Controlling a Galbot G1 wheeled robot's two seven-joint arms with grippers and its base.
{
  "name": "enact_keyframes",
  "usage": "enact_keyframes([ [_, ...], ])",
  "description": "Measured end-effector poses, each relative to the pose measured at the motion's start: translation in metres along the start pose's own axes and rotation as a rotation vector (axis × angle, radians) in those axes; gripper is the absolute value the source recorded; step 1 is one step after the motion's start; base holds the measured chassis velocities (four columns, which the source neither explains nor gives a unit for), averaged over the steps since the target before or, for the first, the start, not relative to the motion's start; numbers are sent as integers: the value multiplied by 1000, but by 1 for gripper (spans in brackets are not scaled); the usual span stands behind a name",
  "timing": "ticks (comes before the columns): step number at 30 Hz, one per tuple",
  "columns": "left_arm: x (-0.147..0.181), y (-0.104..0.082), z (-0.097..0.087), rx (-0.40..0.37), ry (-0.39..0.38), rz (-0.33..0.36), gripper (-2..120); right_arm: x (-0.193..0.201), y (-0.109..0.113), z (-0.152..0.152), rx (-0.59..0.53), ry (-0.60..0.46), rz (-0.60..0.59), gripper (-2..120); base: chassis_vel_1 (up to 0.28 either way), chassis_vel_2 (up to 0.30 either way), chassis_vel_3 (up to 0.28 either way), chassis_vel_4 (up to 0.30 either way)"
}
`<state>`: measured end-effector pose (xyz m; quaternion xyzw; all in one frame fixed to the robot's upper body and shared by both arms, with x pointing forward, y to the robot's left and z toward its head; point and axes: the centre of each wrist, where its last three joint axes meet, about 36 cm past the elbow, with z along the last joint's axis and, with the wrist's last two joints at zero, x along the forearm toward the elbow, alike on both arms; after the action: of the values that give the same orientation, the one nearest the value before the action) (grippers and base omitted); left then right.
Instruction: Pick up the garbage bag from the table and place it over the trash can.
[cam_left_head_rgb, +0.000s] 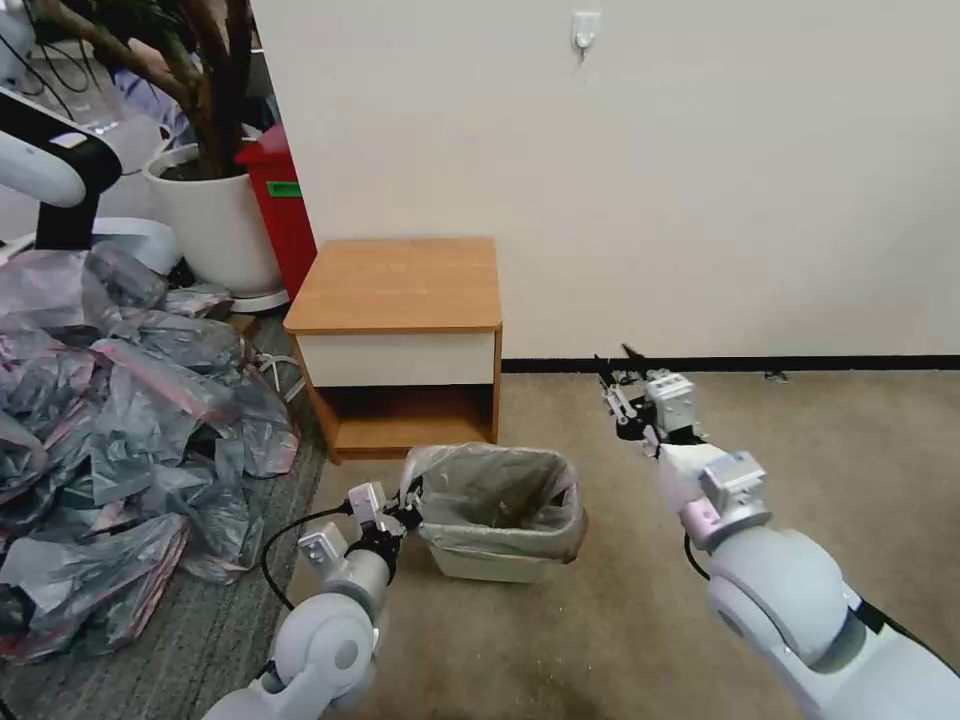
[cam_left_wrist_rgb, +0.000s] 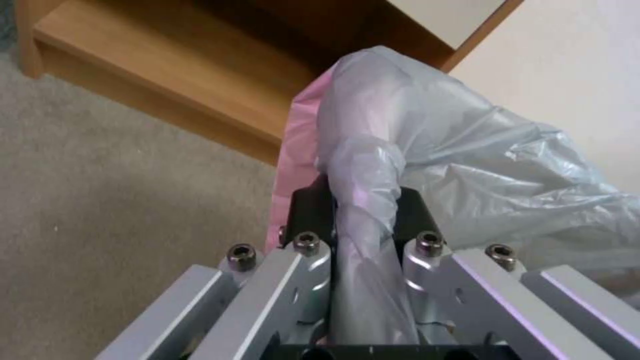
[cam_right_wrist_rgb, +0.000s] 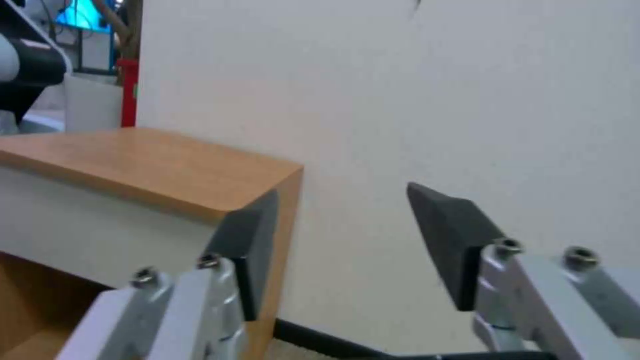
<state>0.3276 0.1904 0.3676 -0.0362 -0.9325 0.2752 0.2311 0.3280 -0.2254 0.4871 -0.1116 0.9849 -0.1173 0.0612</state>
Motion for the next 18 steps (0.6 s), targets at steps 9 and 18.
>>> enact_keyframes([
  [9,2,4,8,-36,29,-58,17,11,2,3,-9,4,11,89,0,0,0,0],
  [18,9,2,5,-57,55,-87,51,13,5,5,-14,5,4,111,0,0,0,0],
])
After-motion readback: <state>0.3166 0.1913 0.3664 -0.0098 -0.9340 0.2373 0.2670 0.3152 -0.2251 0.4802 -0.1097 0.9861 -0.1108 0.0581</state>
